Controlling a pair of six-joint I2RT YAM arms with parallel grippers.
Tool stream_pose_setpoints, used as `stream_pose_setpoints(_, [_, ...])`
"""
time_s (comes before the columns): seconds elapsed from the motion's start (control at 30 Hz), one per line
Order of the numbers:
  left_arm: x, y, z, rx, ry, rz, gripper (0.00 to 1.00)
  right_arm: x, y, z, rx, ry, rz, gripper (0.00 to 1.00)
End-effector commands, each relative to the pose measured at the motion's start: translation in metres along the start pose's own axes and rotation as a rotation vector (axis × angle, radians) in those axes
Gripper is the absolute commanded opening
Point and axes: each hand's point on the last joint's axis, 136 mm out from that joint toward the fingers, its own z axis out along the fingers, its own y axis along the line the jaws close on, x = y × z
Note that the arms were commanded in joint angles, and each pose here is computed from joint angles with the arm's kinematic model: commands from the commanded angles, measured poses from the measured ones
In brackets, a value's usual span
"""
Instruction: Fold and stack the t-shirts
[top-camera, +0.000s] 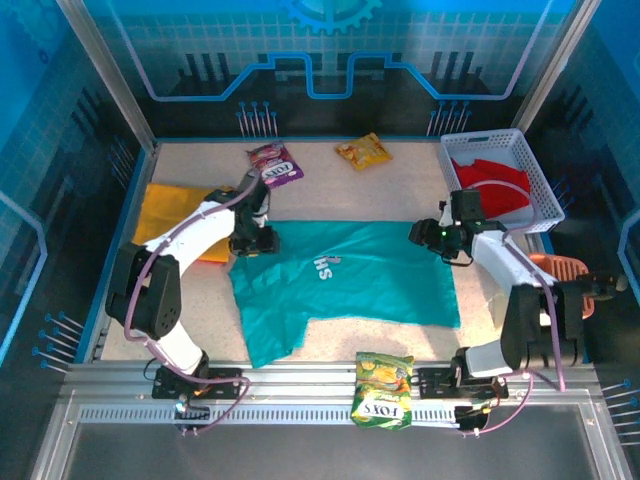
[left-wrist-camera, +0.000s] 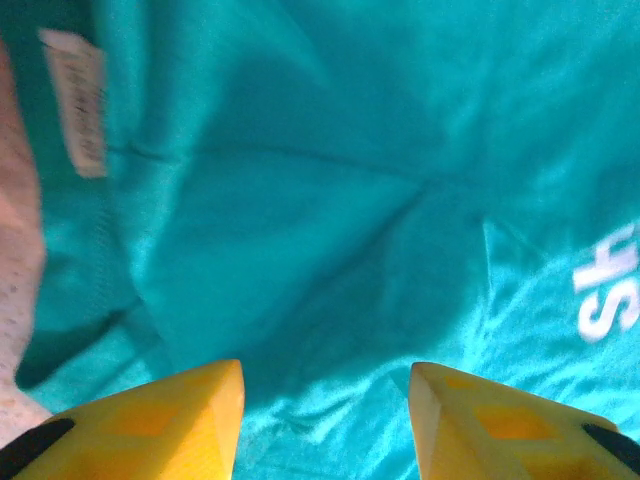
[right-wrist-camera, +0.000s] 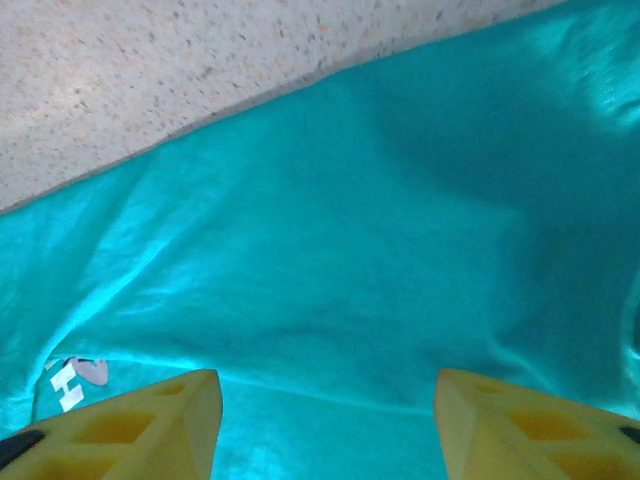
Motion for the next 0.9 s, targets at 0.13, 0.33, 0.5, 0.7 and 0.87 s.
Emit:
stream_pose_setpoints(0.13, [-0.052, 0.024, -0.005, 0.011, -0.134, -0.178, 0.49, 0.011, -0.047, 0.03, 0.009, 0.076, 0.166, 0.56])
stream_pose_setpoints(0.33, [-0.085, 0.031, -0.006, -0.018, -0.185, -0.215, 0.49, 0.009, -0.081, 0.021, 0.12, 0.07, 0.211, 0.56])
stream_pose_setpoints(0.5, [-0.102, 0.031, 0.004, -0.04, -0.179, -0.207, 0.44, -0.002, -0.077, 0.004, 0.135, 0.01, 0.189, 0.58])
stream_pose_setpoints(0.7, [-0.117, 0.021, 0.02, 0.002, -0.153, -0.221, 0.41, -0.016, -0.053, -0.01, 0.076, -0.033, 0.129, 0.61])
stream_pose_setpoints(0.87, [-0.113, 0.021, 0.033, 0.006, -0.113, -0.233, 0.41, -0.018, -0.04, -0.013, 0.045, -0.035, 0.109, 0.65])
